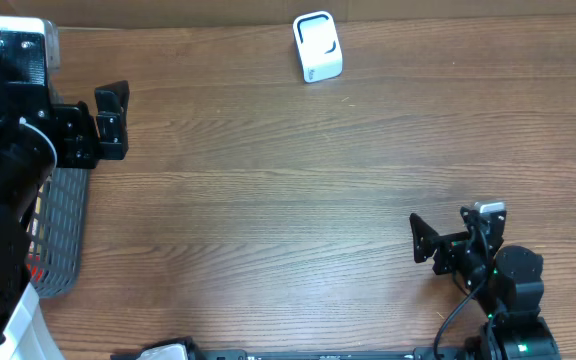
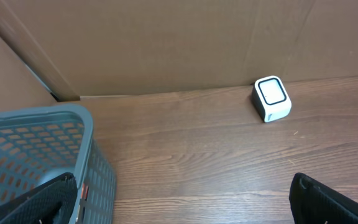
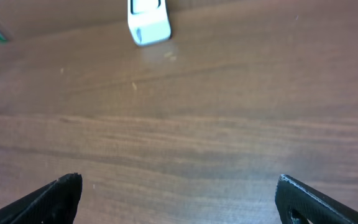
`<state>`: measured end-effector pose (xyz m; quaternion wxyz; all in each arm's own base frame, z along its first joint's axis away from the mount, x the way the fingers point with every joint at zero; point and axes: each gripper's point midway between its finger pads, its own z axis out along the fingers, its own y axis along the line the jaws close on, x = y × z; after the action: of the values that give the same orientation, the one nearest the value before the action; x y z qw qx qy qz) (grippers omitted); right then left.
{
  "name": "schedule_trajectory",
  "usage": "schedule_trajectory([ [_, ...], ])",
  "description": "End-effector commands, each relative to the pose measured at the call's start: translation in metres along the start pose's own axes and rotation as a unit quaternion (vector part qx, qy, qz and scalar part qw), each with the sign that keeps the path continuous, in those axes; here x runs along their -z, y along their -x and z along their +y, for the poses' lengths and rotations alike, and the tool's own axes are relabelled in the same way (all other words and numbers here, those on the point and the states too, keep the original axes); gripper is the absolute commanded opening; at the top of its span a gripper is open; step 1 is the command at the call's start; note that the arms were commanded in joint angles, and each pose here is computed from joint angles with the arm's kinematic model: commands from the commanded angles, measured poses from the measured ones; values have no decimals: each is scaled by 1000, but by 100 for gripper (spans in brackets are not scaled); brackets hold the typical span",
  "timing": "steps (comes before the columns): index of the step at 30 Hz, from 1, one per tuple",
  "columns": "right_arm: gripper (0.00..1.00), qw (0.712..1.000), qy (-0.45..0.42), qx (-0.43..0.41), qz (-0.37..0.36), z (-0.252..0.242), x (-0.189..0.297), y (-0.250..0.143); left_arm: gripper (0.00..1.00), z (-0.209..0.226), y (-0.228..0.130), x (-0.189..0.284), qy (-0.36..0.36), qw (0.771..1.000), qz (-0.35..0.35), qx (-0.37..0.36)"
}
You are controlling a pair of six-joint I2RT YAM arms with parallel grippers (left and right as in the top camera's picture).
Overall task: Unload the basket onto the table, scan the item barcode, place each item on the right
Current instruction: 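Raise the left gripper and move it over the grey basket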
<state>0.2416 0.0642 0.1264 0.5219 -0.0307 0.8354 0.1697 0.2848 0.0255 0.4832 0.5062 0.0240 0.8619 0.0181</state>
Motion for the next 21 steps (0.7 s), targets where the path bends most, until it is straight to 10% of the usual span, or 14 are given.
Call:
schedule_trajectory([
  [1, 100, 1000, 13, -17, 12, 2, -3, -15, 100, 2, 6, 9, 7, 1000, -17, 11],
  [21, 100, 991, -8, -108, 80, -5, -2, -52, 100, 4, 15, 10, 13, 999, -34, 9],
])
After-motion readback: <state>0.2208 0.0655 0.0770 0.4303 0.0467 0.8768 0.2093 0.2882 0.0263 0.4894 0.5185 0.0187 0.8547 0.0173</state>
